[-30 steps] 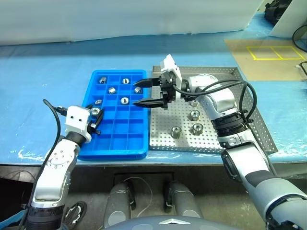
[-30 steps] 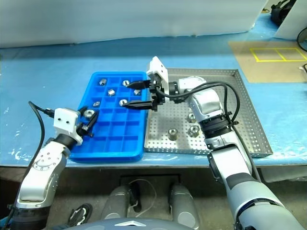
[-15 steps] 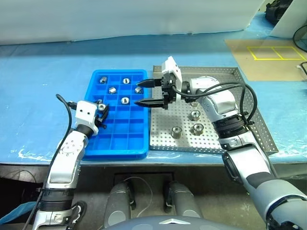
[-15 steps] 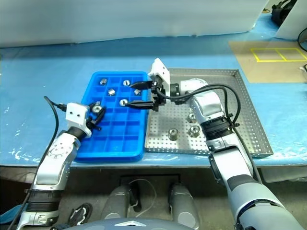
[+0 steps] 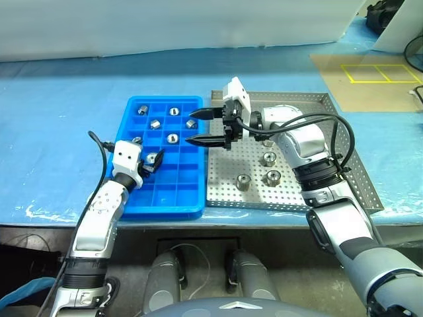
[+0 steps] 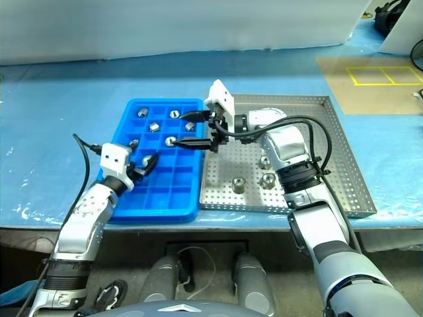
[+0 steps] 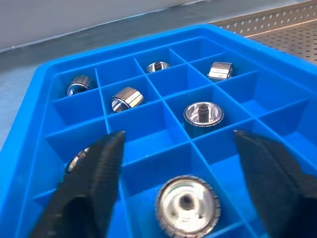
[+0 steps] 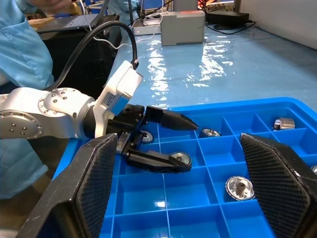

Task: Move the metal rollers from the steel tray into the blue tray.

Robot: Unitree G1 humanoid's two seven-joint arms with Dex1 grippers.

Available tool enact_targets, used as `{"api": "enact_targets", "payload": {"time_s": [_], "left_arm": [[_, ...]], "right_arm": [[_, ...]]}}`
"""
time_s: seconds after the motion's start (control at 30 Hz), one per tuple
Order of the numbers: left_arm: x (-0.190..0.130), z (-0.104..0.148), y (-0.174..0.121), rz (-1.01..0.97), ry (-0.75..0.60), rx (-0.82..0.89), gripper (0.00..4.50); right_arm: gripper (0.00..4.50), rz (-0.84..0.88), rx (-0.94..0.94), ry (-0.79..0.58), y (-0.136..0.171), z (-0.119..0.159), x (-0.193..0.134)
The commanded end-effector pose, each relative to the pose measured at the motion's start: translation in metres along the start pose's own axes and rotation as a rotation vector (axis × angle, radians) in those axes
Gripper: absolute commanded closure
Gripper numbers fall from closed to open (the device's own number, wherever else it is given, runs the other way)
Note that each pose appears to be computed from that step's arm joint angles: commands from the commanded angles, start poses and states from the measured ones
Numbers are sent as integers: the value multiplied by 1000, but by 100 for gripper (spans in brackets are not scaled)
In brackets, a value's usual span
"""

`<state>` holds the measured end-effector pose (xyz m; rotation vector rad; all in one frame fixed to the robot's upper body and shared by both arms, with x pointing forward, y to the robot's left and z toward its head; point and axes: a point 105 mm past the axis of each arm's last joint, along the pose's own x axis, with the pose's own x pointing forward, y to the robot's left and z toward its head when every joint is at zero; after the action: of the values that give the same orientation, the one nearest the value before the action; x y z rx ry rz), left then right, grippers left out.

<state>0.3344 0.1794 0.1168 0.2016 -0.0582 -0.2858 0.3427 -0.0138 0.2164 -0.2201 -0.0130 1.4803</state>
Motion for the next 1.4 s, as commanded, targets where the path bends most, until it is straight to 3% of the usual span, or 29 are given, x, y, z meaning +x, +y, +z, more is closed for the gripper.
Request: {"api": "enact_targets", "payload": {"time_s": [0.03, 0.3, 0.4, 0.53, 0.6, 0.8, 1.13, 1.4], "left_arm": [[6, 34, 0, -8, -99, 21, 48], [4, 104, -47, -391, -250, -65, 48], [11, 116, -64, -533, -254, -62, 48], [6, 107, -103, -874, -141, -44, 48], [5, 103, -109, -956, -92, -58, 48], [7, 56, -121, -1190, 112, 102, 48], [40, 25, -130, -1212, 154, 245, 48], [29, 10, -121, -1285, 240, 266, 48]], "right_arm": [[40, -17, -68, -25, 0, 16, -5], [40, -104, -55, 38, -6, 1, -32], [40, -171, -41, 34, -11, 3, -48], [40, -262, 9, 51, -14, -7, -73], [40, -293, 12, 59, -13, -10, -78], [40, -428, 14, 44, -6, -7, -103], [40, -552, 21, 31, 9, -10, -114], [40, -544, 41, 38, 17, -14, -113]]}}
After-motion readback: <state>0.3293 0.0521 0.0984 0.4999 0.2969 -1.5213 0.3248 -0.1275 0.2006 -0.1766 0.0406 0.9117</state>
